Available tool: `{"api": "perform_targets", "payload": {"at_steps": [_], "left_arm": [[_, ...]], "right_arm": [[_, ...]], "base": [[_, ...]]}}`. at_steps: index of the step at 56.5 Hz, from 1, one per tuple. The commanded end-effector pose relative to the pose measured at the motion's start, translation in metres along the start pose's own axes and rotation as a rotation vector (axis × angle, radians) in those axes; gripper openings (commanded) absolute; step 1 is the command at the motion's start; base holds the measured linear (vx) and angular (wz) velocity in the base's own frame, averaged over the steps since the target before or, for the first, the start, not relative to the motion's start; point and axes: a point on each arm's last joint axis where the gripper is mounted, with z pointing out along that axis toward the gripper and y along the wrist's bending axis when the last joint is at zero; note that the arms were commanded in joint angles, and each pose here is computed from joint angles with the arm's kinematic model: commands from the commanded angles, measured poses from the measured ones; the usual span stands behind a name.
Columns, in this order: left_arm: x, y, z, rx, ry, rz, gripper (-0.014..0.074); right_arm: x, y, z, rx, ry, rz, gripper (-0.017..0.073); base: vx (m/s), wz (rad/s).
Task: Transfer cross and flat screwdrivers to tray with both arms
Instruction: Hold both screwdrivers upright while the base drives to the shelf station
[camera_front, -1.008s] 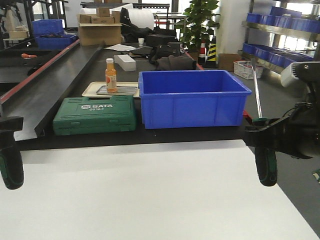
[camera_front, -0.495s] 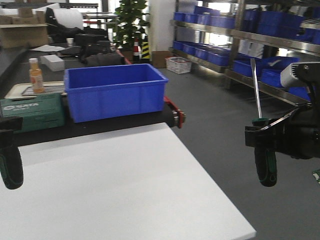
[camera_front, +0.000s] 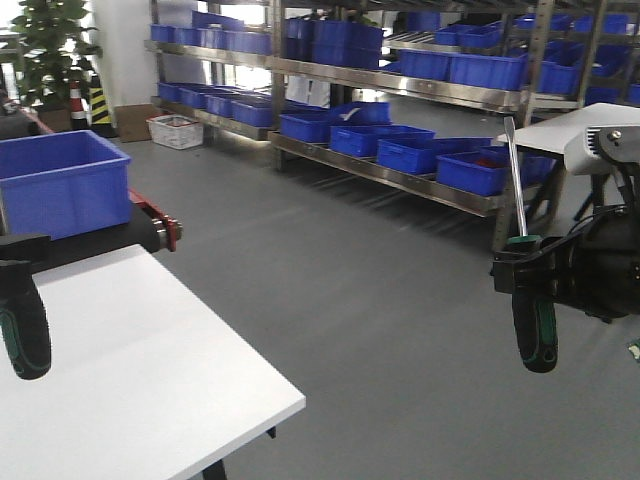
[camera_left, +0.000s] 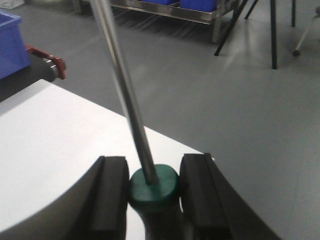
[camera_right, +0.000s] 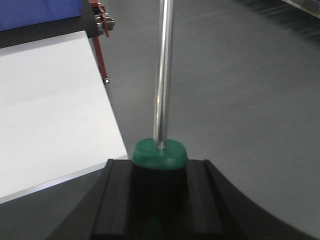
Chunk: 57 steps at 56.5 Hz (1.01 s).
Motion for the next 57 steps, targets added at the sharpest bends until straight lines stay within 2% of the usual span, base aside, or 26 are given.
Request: {"api": "perform_targets", "payload": {"at_steps": [1, 24, 57], "left_arm": [[-0.0190, -0.0010, -0.0134, -0.016, -0.137, -0.011, -0.0006], [-0.0190, -0.0010, -0.0134, -0.016, -0.137, -0.011, -0.0006], [-0.0190, -0.0010, -0.0134, -0.016, -0.137, -0.011, -0.0006]], "right_arm": [[-0.0205, 0.0005, -0.0165, 0.009, -0.145, -0.004, -0.0008], [-0.0198, 0.0006, -0.0164, 0.008, -0.137, -0.004, -0.0008], [-0.0198, 0.0006, -0.0164, 0.008, -0.137, -0.004, -0.0008]], "base": [[-0.10, -0.52], [-0.03, -0.39], [0.10, -0.34]]}}
